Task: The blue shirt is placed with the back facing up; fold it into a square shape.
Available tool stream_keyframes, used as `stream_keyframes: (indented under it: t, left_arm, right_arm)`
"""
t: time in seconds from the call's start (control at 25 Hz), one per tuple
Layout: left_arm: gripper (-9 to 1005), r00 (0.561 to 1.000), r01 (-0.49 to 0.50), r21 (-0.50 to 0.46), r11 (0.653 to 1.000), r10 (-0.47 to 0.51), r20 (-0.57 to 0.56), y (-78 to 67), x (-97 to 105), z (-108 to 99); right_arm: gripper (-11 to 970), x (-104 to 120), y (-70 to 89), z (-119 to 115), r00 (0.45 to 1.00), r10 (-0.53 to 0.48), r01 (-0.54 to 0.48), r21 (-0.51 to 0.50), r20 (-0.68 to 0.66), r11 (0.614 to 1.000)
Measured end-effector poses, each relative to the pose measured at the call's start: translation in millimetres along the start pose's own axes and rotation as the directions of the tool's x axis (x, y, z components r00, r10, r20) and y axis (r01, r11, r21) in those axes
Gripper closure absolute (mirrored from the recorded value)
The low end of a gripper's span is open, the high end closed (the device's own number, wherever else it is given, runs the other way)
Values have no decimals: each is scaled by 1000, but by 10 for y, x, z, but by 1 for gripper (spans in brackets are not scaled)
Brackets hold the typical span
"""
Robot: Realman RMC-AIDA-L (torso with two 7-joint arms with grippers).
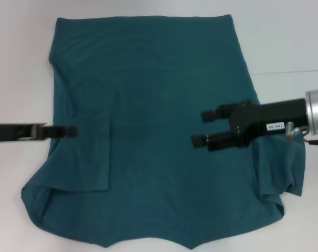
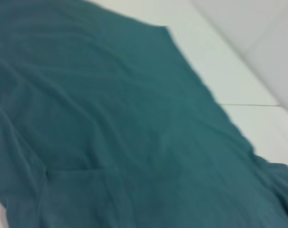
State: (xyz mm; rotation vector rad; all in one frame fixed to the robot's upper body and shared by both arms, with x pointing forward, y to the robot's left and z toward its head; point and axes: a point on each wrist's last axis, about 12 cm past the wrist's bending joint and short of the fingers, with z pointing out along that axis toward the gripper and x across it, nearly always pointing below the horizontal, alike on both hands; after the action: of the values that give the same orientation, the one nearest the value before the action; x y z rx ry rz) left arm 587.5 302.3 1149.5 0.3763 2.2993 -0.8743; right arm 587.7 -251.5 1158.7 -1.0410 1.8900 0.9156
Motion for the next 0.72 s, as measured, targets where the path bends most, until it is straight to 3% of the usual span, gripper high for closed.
stream_keyframes:
  t: [0.08,0.28,0.4,0.52,0.72]
  left_arm:
    - [468,1000,-12,37,999,11,8,17,90,-206]
    - [256,999,-39,119,992,38,10,54,350,-487]
    - [185,998,-61,133,989,60,13,69,498,-542]
    - [140,997,-81,132,988,80,9,83,582,-540]
    - [152,994,-100,119,988,104,-20,105,604,-488]
  right_arm:
    - [80,-85,-3,-39,1000,27,-27,7,-8,1000]
    - [79,-261,-45,-162,983,172,-170,47,-65,984]
    - [79,-321,-82,-260,928,333,-302,182,-170,936]
    - [79,-326,-92,-293,891,393,-337,247,-229,909]
    - [79,-322,-108,-275,799,439,-292,374,-412,880]
